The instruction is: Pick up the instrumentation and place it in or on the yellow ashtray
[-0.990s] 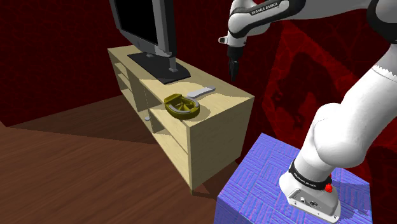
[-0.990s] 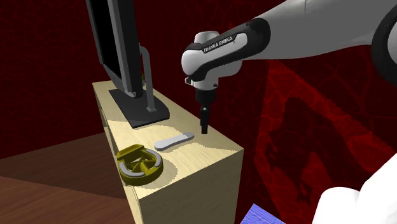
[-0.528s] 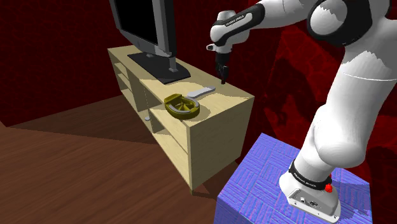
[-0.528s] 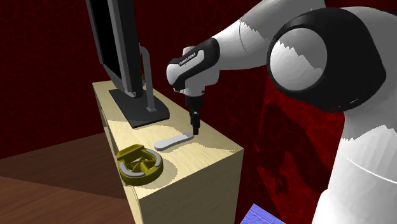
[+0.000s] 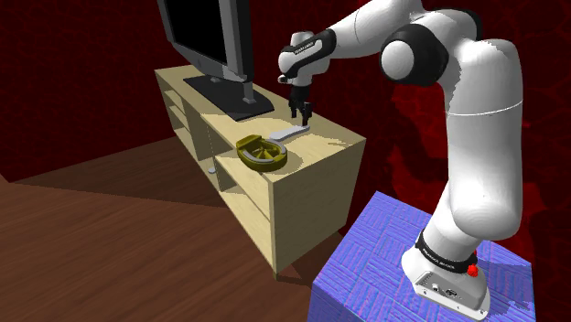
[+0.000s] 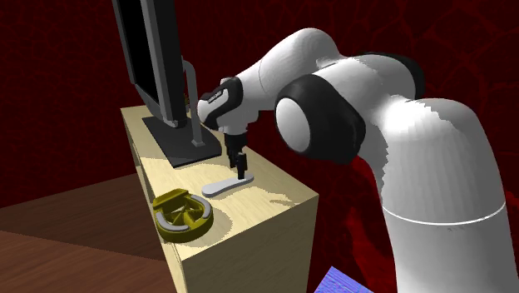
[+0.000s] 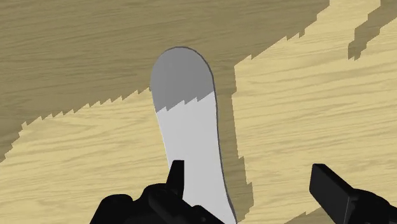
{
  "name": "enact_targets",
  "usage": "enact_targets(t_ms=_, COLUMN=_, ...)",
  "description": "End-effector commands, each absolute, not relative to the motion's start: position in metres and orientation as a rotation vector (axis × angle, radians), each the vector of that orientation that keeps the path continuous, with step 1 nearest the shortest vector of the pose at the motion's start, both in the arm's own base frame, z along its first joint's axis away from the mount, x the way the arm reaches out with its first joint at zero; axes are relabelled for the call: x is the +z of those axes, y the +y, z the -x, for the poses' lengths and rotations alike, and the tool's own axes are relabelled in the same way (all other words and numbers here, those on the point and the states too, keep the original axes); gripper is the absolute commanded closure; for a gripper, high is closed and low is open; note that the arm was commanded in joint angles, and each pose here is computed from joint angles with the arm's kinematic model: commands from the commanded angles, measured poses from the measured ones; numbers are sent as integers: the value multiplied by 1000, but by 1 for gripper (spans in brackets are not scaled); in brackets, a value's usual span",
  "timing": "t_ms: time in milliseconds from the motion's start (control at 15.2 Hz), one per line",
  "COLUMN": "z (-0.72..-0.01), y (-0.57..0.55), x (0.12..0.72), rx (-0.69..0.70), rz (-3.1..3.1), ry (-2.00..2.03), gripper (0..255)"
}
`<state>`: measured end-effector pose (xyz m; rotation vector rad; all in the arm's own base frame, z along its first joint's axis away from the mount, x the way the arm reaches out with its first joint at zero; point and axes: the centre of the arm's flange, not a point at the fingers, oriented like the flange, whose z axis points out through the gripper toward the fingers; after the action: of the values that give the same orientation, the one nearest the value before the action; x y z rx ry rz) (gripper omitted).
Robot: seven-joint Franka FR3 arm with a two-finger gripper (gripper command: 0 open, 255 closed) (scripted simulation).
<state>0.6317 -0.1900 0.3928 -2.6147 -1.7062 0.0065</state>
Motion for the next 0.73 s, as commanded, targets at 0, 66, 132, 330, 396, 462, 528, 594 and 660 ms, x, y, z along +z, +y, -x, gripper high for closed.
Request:
enact_targets(t_ms=0, z=-658, y=-188, x=380, rx=5, rz=2549, ry=-1799, gripper=0)
enact_targets(t_ms=66, z=-669, y=-185, x=374, rx=5, rz=2518, ry=-1842, gripper=0)
enact_targets(t_ms=132, z=-676, y=-184, x=370, rx=5, rz=2500, ry=-1866, gripper=0)
enact_targets(t_ms=330, z=-675, y=-183, x=355, rx=5, rz=2500, ry=-1866, gripper=0)
enact_targets(t_ms=396, z=-675, y=-183, x=349, rx=5, rz=2500, ry=-1866, gripper=0)
enact_targets(t_ms=462, z=-675, y=-183, x=344, rx=5, rz=2500, ry=-1866, gripper=0)
enact_targets(t_ms=528, z=-675, y=-183, x=339, rx=5, rz=2500, ry=-1866, gripper=0)
enact_targets(t_ms=594, z=-675, y=-183, x=333, rx=5, rz=2500, ry=-1866, gripper=0)
enact_targets(t_ms=660, z=-675, y=-183, x=330, rx=5, rz=2500, ry=-1866, gripper=0)
